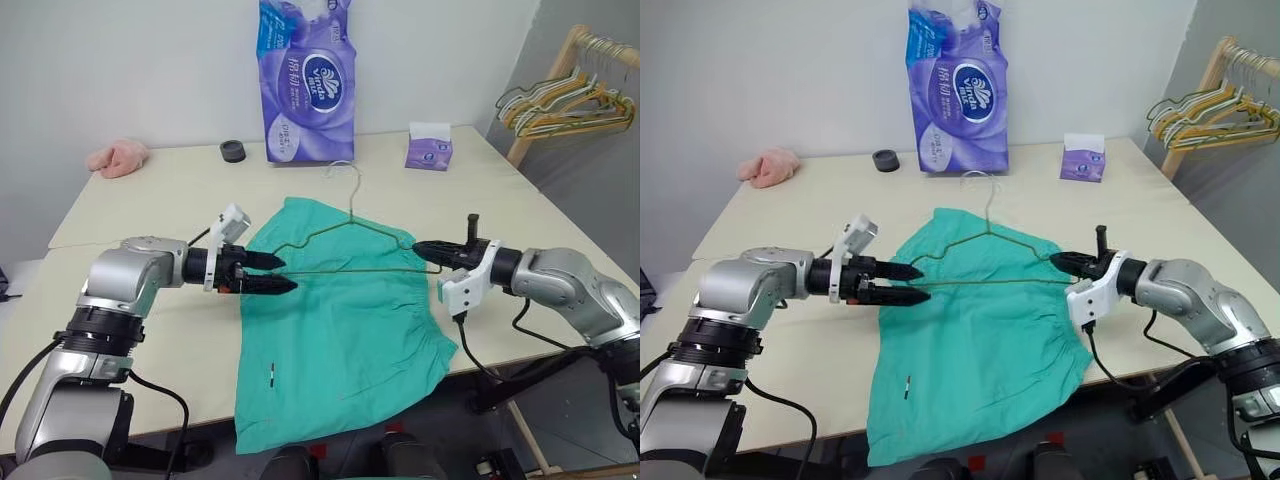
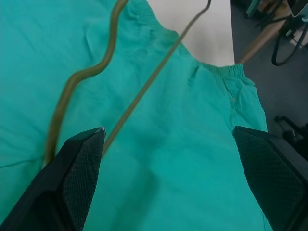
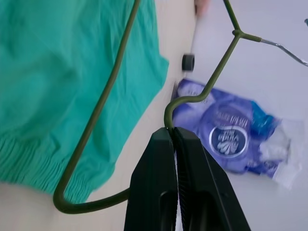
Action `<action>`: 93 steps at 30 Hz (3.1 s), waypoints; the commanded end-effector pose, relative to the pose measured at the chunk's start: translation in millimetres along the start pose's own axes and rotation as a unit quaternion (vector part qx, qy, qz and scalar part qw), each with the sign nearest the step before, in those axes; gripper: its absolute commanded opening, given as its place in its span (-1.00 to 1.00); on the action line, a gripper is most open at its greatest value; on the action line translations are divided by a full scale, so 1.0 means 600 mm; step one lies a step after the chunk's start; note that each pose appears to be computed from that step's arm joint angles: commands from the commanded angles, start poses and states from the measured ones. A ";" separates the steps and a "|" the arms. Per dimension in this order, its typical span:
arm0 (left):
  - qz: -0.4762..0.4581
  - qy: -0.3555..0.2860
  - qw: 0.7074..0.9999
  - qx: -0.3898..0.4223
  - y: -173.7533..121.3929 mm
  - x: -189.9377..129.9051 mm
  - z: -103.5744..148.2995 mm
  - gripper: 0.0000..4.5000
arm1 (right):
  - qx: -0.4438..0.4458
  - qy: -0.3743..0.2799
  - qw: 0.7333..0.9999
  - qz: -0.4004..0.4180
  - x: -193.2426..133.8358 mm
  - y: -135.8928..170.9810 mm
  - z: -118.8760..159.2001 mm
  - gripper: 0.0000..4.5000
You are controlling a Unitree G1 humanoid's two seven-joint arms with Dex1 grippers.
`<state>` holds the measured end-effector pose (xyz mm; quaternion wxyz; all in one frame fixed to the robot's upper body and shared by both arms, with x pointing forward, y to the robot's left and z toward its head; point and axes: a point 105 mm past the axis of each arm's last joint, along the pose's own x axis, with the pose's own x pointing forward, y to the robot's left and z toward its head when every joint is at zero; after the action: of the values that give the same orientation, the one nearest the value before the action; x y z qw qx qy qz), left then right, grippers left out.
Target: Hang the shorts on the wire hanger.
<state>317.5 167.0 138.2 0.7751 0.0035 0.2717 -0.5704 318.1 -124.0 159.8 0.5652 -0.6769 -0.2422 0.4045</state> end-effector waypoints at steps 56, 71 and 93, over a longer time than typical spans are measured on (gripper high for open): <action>-0.069 0.006 0.995 0.067 -0.064 0.003 -0.014 1.00 | 0.284 0.123 0.932 0.188 -0.062 0.119 -0.046 0.48; -0.070 0.002 0.995 0.073 -0.065 0.011 -0.017 1.00 | 0.538 0.211 0.791 0.199 -0.038 0.148 -0.078 0.69; 0.131 -0.094 0.987 0.013 0.053 -0.055 0.010 1.00 | 0.528 0.220 0.818 0.060 -0.051 0.053 -0.101 -0.98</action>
<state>341.0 205.2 132.3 0.8661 -0.0013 0.2069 -0.4551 339.9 -194.0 109.8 0.8309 -0.3573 0.2278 0.3607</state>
